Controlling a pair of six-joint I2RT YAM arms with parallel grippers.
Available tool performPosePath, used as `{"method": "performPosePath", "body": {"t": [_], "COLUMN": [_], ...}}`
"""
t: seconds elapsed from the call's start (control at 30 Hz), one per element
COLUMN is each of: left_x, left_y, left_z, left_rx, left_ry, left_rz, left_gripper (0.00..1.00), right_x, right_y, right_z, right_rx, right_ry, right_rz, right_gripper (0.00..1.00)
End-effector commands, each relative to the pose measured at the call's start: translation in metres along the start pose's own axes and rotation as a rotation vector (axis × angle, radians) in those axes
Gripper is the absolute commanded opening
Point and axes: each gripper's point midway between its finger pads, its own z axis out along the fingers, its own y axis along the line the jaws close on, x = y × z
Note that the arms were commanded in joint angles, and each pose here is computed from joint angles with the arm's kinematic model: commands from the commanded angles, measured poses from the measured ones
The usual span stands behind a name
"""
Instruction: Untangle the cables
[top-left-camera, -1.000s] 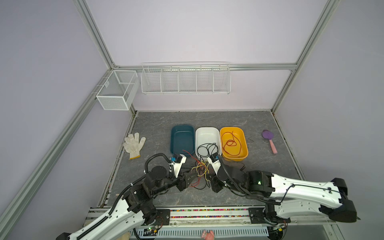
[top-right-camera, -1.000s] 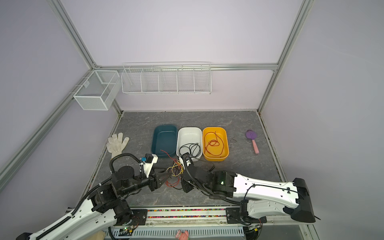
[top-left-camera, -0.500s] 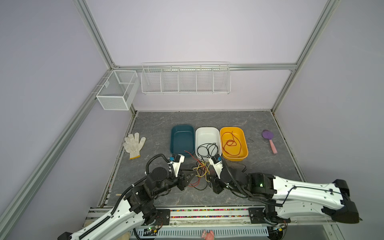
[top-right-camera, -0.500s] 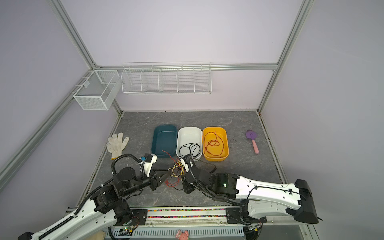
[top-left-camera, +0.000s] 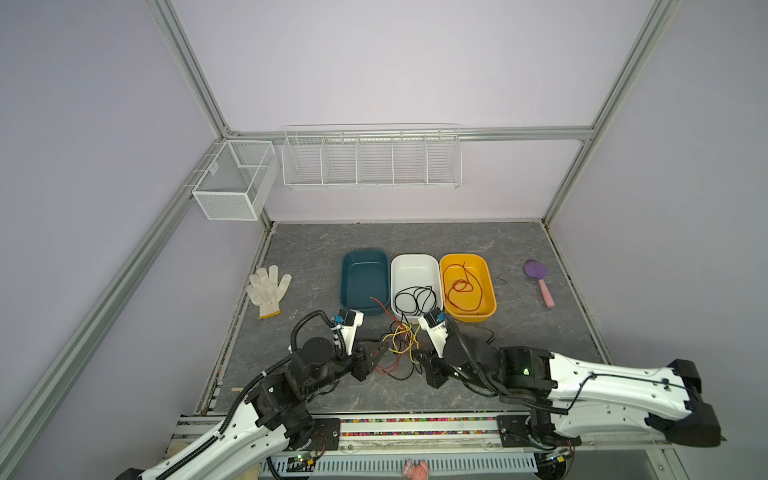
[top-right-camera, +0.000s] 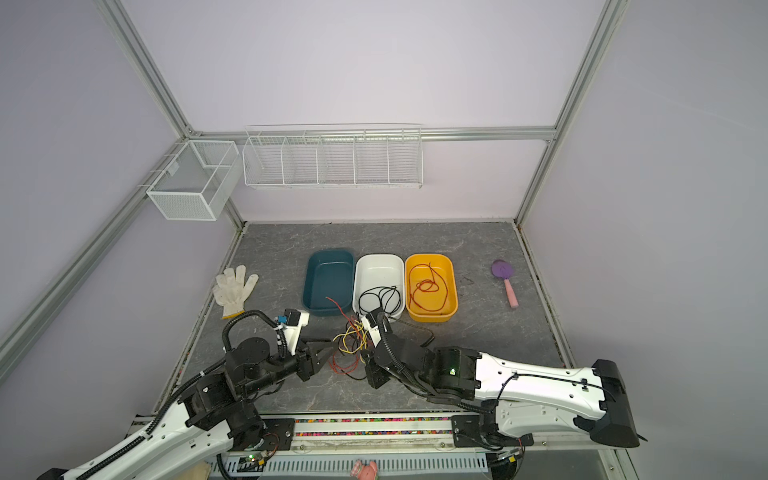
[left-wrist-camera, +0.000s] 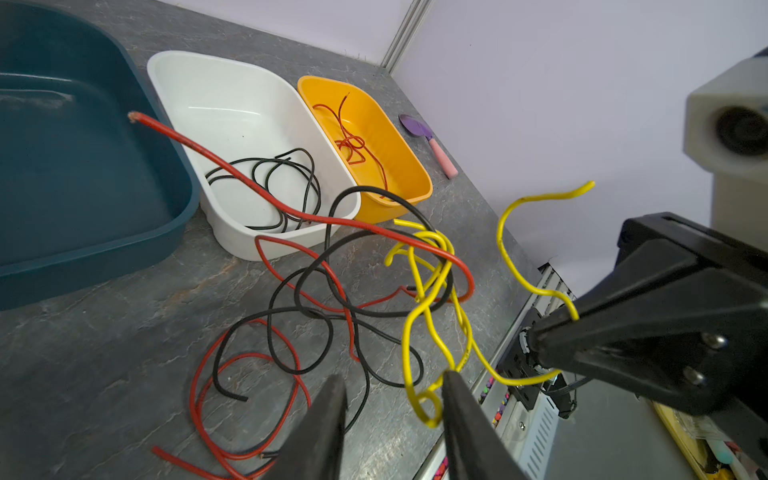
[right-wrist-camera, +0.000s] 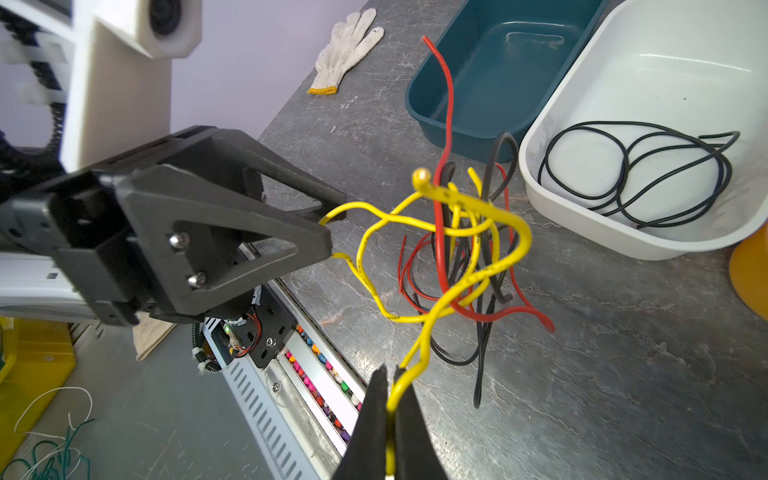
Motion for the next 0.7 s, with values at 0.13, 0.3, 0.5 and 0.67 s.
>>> {"method": "performPosePath", "body": {"t": [0.13, 0.3, 0.5, 0.67], "left_x": [0.004, 0.003, 0.006, 0.003], "left_y": [-0.003, -0.004, -0.004, -0.002], "left_z": [0.012, 0.010, 0.008, 0.001], "left_rx": [0.027, 0.034, 0.053, 0.030], "left_ry": [0.017, 0.004, -0.003, -0.011], "left_rz": [-0.035, -0.031, -0.045, -0.033], "left_gripper": [0.22, 0.03, 0.00, 0.00], "right_x": [0.009, 0.015, 0.025, 0.036], "right_y": [0.002, -0.001, -0.015, -0.045], "right_z": [0.004, 0.005, 0.009, 0.007], "right_rx": [-0.017, -0.012, 0.038, 0.179], "right_ry": [-0.010, 0.000, 0.019, 0.035], "right_rz": [-0.022, -0.022, -0.009, 0.009], "right_gripper": [0.07, 0.07, 0.07, 0.06]}}
